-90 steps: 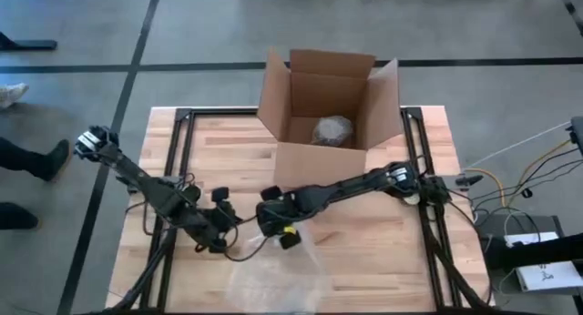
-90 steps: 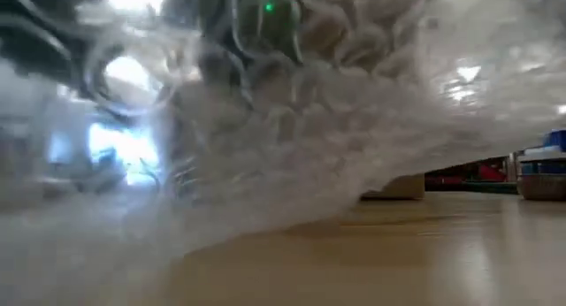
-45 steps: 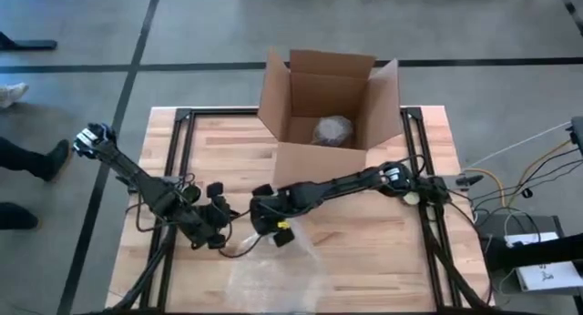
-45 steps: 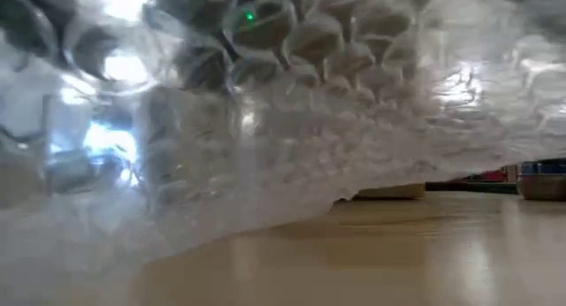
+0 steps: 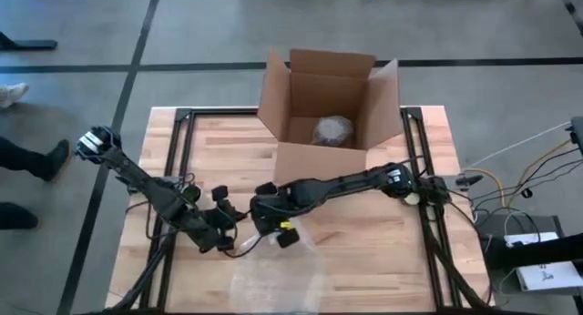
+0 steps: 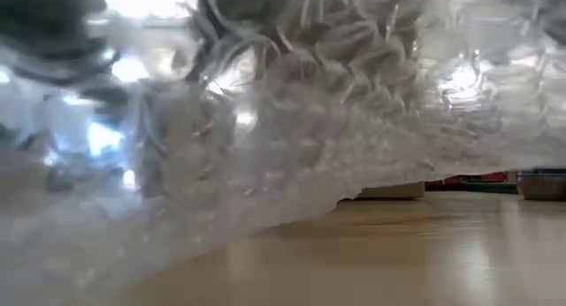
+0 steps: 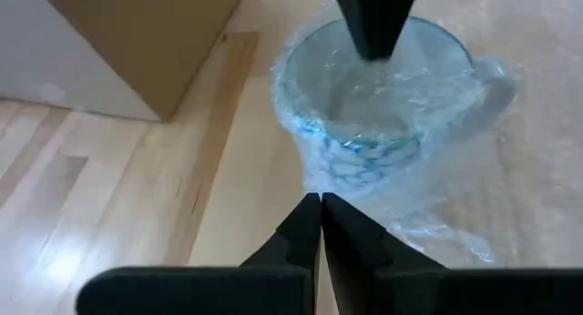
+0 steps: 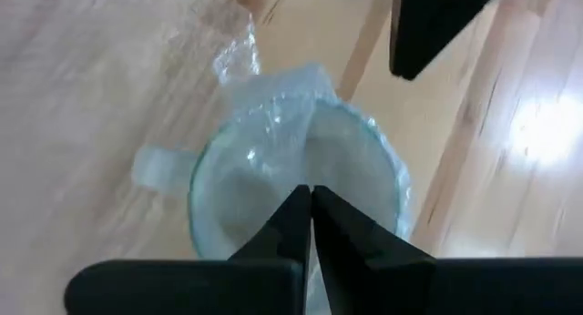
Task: Wrap mug
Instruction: Wrap the blue patterned mug with the bubble wrap
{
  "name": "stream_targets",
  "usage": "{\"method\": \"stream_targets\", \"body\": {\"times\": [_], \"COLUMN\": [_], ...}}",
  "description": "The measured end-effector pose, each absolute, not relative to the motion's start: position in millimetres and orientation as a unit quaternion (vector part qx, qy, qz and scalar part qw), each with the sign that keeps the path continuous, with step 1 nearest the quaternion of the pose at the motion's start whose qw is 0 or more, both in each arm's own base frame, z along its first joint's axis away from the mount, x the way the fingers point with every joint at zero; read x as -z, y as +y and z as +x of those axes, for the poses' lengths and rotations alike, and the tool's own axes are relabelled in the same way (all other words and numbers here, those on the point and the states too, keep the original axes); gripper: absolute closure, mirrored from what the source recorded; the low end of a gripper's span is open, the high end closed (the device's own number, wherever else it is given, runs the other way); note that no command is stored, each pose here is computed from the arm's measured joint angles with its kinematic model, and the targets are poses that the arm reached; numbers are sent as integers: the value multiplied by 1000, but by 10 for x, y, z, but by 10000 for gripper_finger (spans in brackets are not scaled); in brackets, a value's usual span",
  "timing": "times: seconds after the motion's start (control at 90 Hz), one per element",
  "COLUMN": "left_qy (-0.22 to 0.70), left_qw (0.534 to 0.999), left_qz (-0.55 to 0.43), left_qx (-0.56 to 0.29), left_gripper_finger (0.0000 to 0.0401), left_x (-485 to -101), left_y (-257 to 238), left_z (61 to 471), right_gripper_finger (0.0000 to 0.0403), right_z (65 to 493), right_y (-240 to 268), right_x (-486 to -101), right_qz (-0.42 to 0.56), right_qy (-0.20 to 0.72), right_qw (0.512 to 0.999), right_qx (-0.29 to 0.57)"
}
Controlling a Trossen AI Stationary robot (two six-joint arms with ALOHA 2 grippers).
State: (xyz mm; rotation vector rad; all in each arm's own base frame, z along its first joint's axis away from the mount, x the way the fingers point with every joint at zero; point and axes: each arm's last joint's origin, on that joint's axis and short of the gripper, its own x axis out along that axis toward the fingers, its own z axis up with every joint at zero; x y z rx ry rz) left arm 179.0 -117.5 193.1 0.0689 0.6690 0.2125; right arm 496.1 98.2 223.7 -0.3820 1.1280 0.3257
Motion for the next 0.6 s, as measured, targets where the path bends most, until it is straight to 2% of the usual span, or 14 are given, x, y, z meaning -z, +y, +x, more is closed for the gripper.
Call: {"method": "stream_targets", "body": {"times": [0.167, 0.367, 0.6], "left_qy": [332, 327, 314], "left_qw": [937, 939, 944], "left_qz": [37, 32, 19], "left_qx": [-104, -102, -98], "left_gripper_finger": [401, 401, 401], "left_x": [-1913, -1922, -1945], "left_y": [-1180, -1186, -1204], "left_z": [1794, 1800, 1822], "right_gripper_finger": [403, 403, 403], "right_z": [4877, 4830, 4938], "right_y": [1066, 1048, 1022], "right_x": [-2425, -2478, -2216], "right_qz": [-163, -139, -153], "right_qy": [535, 548, 559], "right_qw": [816, 815, 807], "right_qx": [-145, -125, -110]}}
